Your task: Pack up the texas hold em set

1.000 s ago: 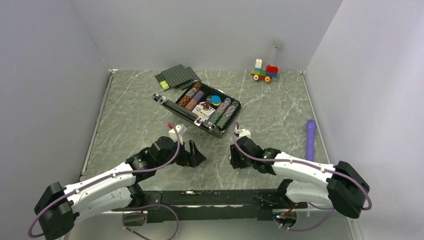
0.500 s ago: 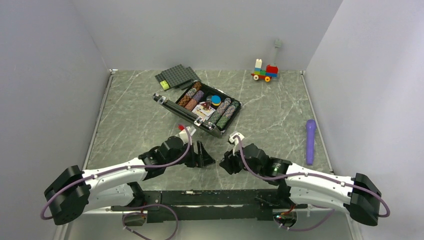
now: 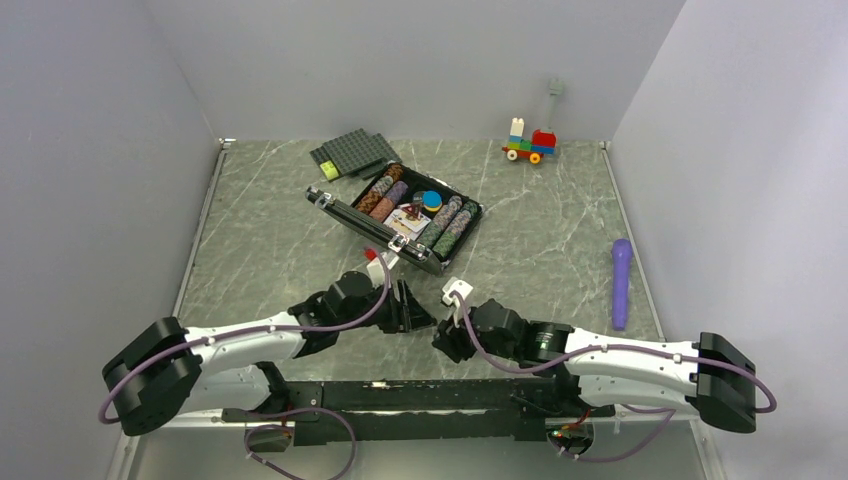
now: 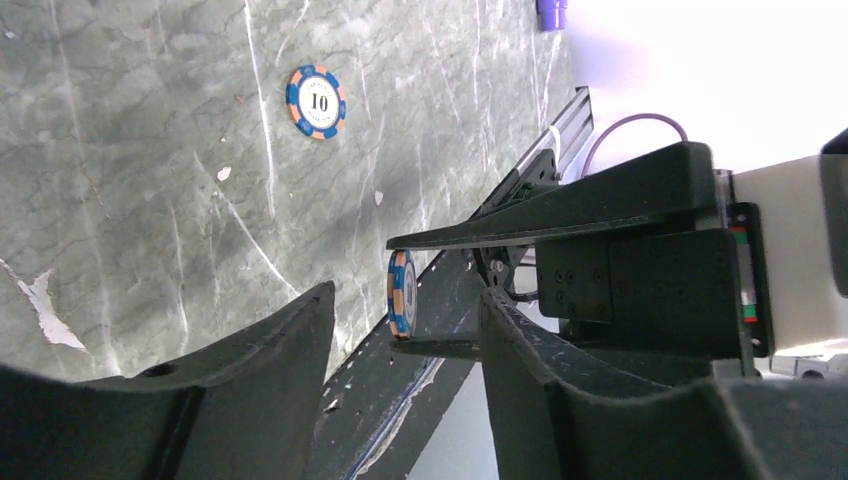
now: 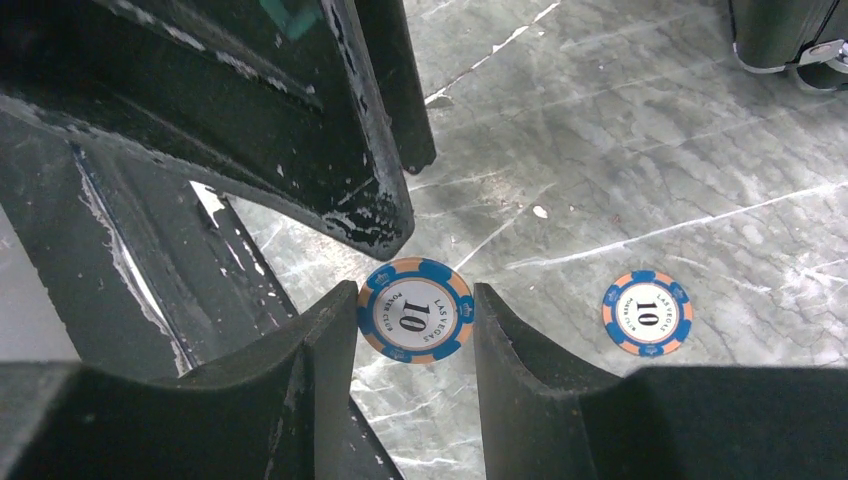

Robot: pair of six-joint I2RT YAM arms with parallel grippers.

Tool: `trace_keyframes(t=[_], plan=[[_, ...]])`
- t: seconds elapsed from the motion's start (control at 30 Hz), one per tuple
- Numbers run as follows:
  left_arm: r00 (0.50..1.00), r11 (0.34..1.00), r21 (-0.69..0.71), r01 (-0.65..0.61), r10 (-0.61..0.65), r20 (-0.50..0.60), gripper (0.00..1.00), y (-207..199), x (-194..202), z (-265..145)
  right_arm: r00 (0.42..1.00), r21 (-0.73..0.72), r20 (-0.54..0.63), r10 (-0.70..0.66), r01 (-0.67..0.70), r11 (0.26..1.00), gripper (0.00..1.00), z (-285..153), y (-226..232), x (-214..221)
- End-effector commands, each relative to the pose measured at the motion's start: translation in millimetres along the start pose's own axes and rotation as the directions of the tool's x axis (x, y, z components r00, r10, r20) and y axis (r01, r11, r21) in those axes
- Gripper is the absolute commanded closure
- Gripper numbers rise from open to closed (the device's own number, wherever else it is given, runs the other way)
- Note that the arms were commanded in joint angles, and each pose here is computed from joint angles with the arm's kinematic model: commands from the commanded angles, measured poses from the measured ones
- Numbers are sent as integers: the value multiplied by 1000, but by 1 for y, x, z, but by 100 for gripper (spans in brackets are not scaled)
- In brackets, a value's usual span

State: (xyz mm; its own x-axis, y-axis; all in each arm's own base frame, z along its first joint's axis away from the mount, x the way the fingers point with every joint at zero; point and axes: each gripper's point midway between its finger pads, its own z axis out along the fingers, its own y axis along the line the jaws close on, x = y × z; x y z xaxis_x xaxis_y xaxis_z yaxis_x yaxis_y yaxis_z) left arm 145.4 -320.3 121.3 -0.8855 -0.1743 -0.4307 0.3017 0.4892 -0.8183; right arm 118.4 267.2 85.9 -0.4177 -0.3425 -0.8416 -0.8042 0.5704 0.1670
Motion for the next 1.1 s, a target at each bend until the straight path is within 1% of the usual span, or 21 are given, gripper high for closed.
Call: trace_keyframes(t=[0.0,0.07,0.13,0.4,0.57,0.67,0.77,0.8,0.83,0.87,0.93,1.0,1.07], plan=[[999,999,54,-1,3,-35,44,-12,5,5,994,11,109,-20,19,1000,100,0,6,-39],[999,999,52,-3,6,-51,49,-12,8,7,993,15,114,-23,21,1000,100,-1,6,-40],[998,999,53,-4,8,-63,52,-12,10,9,993,15,119,-25,24,1000,100,-2,8,-42],[994,996,93,-12,22,-103,53,-21,19,16,992,12,119,-38,36,999,100,-2,11,-43],[992,994,109,-14,28,-123,60,-24,22,18,992,16,119,-40,39,999,100,-1,11,-43],[990,993,121,-13,31,-141,73,-25,26,19,992,19,118,-42,40,999,100,-1,10,-43],[988,991,130,-17,36,-150,91,-27,27,20,992,24,119,-38,35,999,100,-1,10,-44],[988,991,132,-19,39,-151,98,-28,28,20,992,27,120,-32,29,999,100,-1,10,-44],[988,991,133,-21,41,-151,100,-28,28,20,992,28,123,-29,26,999,100,-2,9,-45],[988,990,138,-25,46,-149,100,-29,28,20,992,29,124,-25,22,999,98,-2,9,-45],[989,988,153,-32,54,-138,100,-30,27,18,992,29,128,-16,12,1000,81,-4,9,-46],[991,985,163,-52,70,-110,100,-30,24,15,990,28,142,0,-4,1000,56,-7,9,-49],[992,983,167,-82,96,-80,100,-31,20,12,986,20,162,21,-25,999,35,-11,10,-51]])
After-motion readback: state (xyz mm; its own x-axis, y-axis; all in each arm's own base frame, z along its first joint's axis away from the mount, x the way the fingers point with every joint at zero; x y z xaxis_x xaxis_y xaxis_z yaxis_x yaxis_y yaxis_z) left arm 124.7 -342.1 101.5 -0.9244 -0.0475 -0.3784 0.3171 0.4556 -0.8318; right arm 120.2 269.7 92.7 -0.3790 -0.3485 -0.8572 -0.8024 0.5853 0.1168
